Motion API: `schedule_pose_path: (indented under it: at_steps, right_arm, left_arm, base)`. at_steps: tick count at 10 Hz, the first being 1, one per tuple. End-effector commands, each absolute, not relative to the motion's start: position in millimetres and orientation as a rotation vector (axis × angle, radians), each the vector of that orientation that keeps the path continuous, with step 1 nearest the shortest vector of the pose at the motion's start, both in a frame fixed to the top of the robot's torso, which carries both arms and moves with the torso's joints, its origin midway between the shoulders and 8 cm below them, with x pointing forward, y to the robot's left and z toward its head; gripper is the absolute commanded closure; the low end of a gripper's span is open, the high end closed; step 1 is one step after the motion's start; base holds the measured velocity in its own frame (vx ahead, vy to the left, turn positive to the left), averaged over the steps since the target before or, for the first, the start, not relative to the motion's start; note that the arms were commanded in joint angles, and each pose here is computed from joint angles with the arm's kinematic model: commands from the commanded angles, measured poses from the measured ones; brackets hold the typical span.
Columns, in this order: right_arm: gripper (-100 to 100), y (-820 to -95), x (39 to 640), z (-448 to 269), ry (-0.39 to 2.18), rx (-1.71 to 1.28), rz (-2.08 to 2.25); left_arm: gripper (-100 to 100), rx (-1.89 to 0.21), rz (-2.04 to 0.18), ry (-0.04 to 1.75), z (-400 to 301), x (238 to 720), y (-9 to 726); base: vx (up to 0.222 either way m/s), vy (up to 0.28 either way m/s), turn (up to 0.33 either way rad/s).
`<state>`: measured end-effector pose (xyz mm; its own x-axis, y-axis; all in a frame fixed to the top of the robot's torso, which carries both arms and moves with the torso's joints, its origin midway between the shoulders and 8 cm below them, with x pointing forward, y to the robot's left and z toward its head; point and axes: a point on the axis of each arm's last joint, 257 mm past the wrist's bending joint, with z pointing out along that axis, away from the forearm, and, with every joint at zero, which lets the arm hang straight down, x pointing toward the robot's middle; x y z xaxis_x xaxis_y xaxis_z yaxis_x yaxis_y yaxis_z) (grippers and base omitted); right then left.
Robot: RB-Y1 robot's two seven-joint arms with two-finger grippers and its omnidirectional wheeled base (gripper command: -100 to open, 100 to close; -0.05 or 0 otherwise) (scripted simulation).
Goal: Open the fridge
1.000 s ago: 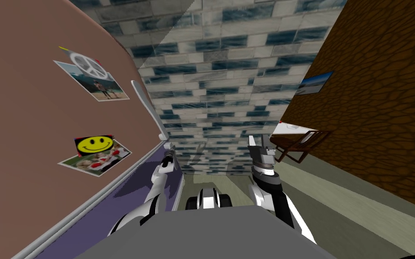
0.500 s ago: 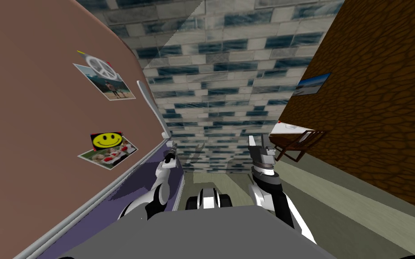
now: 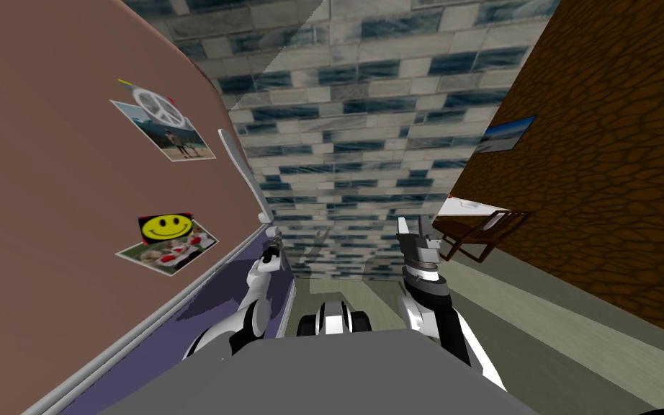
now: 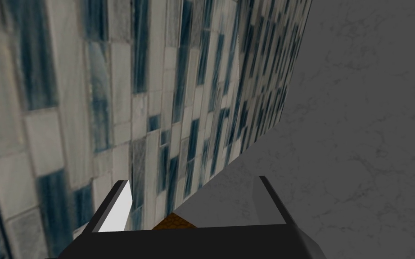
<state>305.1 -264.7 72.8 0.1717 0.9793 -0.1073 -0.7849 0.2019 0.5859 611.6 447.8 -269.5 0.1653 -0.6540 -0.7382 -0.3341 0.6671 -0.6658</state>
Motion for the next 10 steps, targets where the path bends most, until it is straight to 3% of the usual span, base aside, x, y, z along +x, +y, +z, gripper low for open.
schedule_pose_path:
  at_steps: [1,10]
  right_arm:
    - [0,-264.7,305.0,72.8,0.523,0.448,1.312]
    - [0,-264.7,305.1,72.8,0.523,0.448,1.313]
  left_arm:
    - [100,-0.888,-0.256,1.443,-278.8,592.2,459.7]
    - [100,-0.864,-0.246,1.438,-279.3,556.5,464.0]
  base:
    - [0.097,-0.004,0.018]
    - [0.038,-0.005,0.006]
